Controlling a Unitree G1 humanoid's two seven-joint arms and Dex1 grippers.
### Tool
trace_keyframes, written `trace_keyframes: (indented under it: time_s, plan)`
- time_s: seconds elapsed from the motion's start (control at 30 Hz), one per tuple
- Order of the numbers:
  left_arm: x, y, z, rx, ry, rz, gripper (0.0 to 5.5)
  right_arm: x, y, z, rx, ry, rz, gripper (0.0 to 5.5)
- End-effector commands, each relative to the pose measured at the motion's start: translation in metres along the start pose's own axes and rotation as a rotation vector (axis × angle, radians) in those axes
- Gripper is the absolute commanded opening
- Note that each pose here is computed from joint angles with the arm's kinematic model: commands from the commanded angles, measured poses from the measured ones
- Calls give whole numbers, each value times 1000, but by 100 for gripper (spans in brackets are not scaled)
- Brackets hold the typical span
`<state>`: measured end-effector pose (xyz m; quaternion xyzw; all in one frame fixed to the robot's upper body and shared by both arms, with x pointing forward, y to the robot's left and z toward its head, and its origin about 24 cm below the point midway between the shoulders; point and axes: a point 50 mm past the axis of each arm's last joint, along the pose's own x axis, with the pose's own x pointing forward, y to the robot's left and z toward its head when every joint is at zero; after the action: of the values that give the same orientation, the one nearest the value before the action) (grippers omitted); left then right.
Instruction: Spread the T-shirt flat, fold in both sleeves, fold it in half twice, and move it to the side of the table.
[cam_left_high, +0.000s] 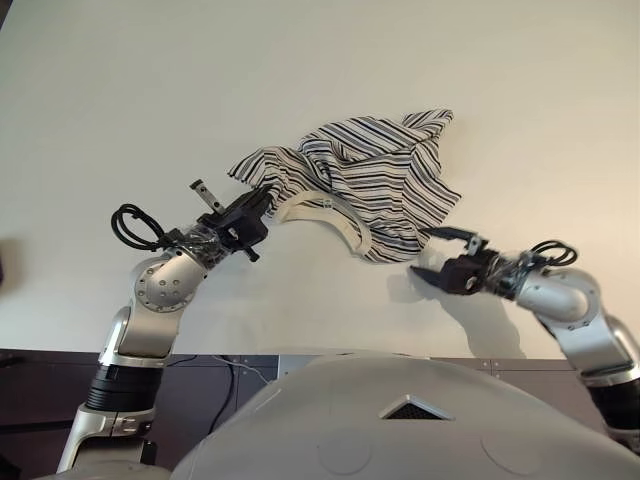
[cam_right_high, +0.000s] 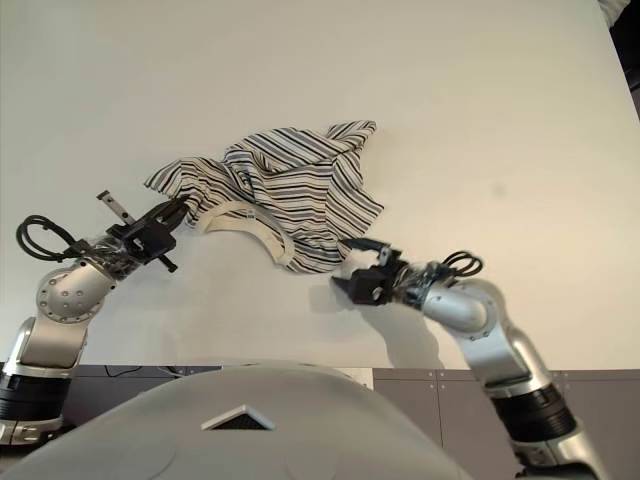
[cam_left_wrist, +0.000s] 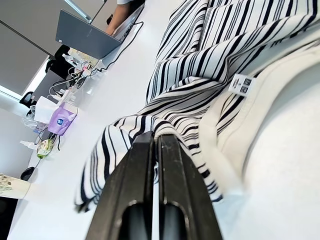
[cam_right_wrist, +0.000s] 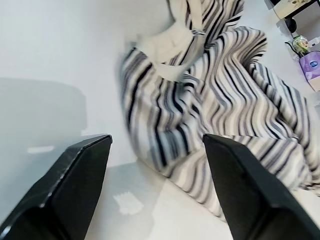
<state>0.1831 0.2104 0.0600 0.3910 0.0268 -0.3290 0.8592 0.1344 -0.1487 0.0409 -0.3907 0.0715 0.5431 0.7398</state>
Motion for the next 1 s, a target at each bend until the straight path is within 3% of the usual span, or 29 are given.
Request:
trace_keyframes:
  time_s: [0.03,0.17,0.5,0.7,1.0]
  plan:
    - [1,22,9,-7,-30,-9,11,-1,14,-10,-36,126,16,336]
    - [5,29,11,3,-41,-36,11,7,7,-25,-99,233,-92,336]
    - [11,25,6,6,-27,52,11,11,-24,-38,-265,292,-186,336]
    - [10,18,5,-8,-17,65,11,-12,-13,-35,-372,209,-205,336]
    - [14,14,5,-18,-16,94,11,22,-9,-35,-412,82,-249,336]
